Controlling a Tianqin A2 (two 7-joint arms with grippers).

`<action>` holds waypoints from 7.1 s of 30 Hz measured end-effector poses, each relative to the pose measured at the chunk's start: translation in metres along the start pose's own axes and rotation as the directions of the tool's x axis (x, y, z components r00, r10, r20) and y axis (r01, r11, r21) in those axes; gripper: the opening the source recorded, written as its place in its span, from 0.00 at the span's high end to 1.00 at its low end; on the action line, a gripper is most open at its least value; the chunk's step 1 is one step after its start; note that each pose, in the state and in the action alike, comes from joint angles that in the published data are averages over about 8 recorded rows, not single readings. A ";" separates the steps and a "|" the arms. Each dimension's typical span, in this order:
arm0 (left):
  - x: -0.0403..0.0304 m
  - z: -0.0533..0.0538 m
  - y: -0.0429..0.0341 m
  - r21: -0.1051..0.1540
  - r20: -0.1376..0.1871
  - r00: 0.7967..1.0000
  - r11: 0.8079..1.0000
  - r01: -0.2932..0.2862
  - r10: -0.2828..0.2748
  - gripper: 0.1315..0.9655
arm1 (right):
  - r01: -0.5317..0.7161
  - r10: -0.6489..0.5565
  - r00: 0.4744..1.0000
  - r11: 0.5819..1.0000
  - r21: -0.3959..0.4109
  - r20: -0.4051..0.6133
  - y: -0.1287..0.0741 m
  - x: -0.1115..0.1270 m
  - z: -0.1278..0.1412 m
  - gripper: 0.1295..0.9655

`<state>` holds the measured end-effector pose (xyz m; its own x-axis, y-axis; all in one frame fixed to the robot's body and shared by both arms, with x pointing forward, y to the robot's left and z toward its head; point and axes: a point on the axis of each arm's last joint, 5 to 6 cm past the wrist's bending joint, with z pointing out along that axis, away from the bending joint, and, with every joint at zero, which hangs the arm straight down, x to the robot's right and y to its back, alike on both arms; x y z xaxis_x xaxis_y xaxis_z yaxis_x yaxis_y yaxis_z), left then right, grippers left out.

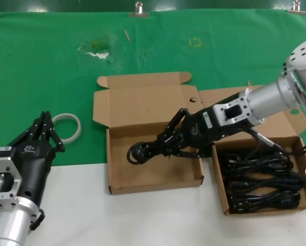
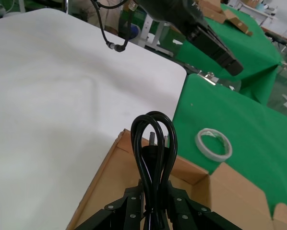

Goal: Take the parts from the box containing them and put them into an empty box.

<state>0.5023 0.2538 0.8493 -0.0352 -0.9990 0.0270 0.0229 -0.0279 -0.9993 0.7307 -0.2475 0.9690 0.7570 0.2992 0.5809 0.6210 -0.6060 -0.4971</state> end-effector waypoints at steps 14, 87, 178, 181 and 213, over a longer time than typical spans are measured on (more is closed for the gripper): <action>0.0000 0.000 0.0000 0.000 0.000 1.000 1.000 0.000 0.000 0.97 | -0.061 0.062 0.998 0.996 -0.067 0.013 0.000 -0.005 0.022 0.90; 0.0000 0.000 0.0000 0.000 0.000 1.000 1.000 0.000 0.000 0.97 | -0.200 0.195 0.978 0.977 -0.073 -0.069 -0.006 0.000 0.038 0.57; 0.0006 0.000 0.0003 -0.001 0.000 1.000 1.000 0.002 -0.002 0.00 | -0.642 0.593 0.078 0.644 0.415 -0.801 -0.025 -0.195 0.044 0.00; 0.0006 0.000 0.0003 -0.001 0.000 1.000 1.000 0.002 -0.002 0.00 | -0.637 0.596 0.013 0.624 0.453 -0.803 -0.031 -0.206 0.036 0.00; 0.0007 0.000 0.0003 -0.001 0.000 1.000 1.000 0.002 -0.002 0.00 | -0.599 0.593 -0.181 0.566 0.566 -0.784 -0.055 -0.237 0.011 0.00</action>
<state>0.5022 0.2531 0.8490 -0.0351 -0.9990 0.0294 0.0218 -0.0301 -0.9993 0.5198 -0.2769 0.8513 0.0720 -0.9918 0.1055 0.0129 -0.1048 -0.9944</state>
